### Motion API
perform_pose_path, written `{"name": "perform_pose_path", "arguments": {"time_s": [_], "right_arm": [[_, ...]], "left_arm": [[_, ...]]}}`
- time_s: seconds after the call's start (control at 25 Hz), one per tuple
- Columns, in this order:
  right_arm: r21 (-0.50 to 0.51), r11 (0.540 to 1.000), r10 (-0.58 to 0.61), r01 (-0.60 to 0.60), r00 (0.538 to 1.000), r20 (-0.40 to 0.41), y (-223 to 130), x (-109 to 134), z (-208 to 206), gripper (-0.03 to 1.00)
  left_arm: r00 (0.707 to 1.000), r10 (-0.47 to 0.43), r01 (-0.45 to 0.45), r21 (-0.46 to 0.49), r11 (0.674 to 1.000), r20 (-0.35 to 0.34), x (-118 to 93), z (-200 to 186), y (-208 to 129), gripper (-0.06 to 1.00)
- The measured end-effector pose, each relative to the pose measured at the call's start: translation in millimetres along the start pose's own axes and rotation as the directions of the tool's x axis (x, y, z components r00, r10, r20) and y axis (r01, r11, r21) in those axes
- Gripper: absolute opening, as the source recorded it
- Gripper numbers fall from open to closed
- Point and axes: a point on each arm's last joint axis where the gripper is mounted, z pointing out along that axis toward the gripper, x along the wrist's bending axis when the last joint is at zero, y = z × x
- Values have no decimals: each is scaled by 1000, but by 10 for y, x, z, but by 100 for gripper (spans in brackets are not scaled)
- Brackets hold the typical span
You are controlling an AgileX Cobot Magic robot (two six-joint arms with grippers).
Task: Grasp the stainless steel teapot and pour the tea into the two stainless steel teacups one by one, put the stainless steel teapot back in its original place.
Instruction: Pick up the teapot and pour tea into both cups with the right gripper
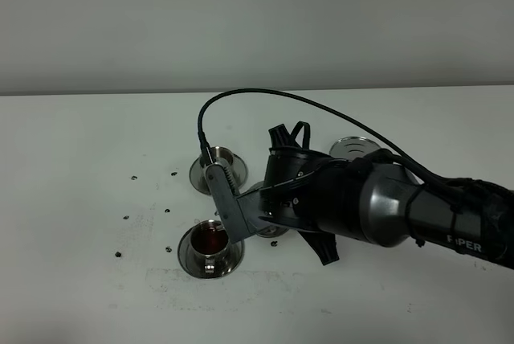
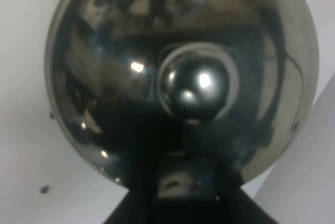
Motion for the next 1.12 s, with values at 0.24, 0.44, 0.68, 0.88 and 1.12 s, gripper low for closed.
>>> {"name": "perform_pose_path", "arguments": {"time_s": [0.24, 0.44, 0.68, 0.88, 1.12], "right_arm": [[-5, 994, 108, -108, 994, 1, -14, -102, -65, 19], [-47, 969, 239, -242, 969, -56, -57, -135, -235, 19], [-86, 759, 619, -646, 756, -213, -216, -162, -490, 19], [-4, 511, 814, -859, 486, -318, -392, -98, -440, 19], [52, 428, 842, -902, 377, -386, -385, 96, -269, 19]], "left_arm": [[1000, 0, 0, 0, 1000, 0, 0, 0, 0, 37], [1000, 0, 0, 0, 1000, 0, 0, 0, 0, 37], [1000, 1, -1, 0, 1000, 0, 0, 0, 0, 37], [1000, 1, -1, 0, 1000, 0, 0, 0, 0, 37], [1000, 1, -1, 0, 1000, 0, 0, 0, 0, 37]]}}
